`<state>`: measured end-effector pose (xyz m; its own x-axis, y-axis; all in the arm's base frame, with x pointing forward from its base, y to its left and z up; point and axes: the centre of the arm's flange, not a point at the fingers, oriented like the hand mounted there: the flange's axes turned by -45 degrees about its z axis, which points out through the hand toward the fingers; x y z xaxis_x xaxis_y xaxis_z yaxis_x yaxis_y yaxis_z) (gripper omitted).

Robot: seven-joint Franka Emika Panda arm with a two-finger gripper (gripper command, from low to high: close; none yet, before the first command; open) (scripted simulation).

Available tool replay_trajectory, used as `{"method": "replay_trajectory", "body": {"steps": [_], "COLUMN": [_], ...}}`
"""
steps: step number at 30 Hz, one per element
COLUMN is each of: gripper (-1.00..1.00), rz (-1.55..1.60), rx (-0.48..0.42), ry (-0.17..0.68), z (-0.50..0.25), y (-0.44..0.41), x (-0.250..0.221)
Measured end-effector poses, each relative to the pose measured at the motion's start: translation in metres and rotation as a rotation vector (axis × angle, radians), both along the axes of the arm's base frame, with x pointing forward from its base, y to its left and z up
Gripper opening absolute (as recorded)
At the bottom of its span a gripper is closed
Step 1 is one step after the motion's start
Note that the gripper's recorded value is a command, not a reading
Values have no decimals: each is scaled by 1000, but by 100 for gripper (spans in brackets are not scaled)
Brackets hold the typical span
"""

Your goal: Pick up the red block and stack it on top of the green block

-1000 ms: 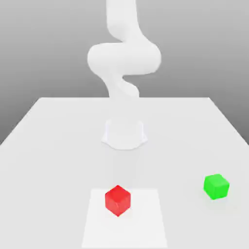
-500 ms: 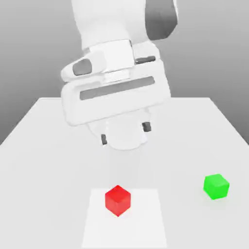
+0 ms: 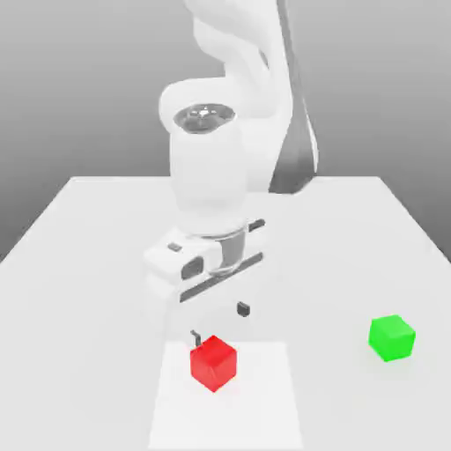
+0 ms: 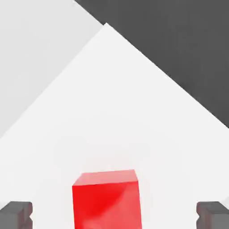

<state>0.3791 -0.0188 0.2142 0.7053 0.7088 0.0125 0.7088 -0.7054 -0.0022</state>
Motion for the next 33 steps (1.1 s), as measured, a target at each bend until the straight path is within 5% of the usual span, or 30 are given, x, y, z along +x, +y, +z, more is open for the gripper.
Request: {"method": "replay_trajectory", "body": {"steps": [24,25,33], "gripper": [0,-100,-100], "rz": [23,22,22], "rx": [-16,-13,-14], "ry": [-1,3,3], "z": [-63,-69,-66], "y": [0,0,0], "x": [1,-2,-1]}}
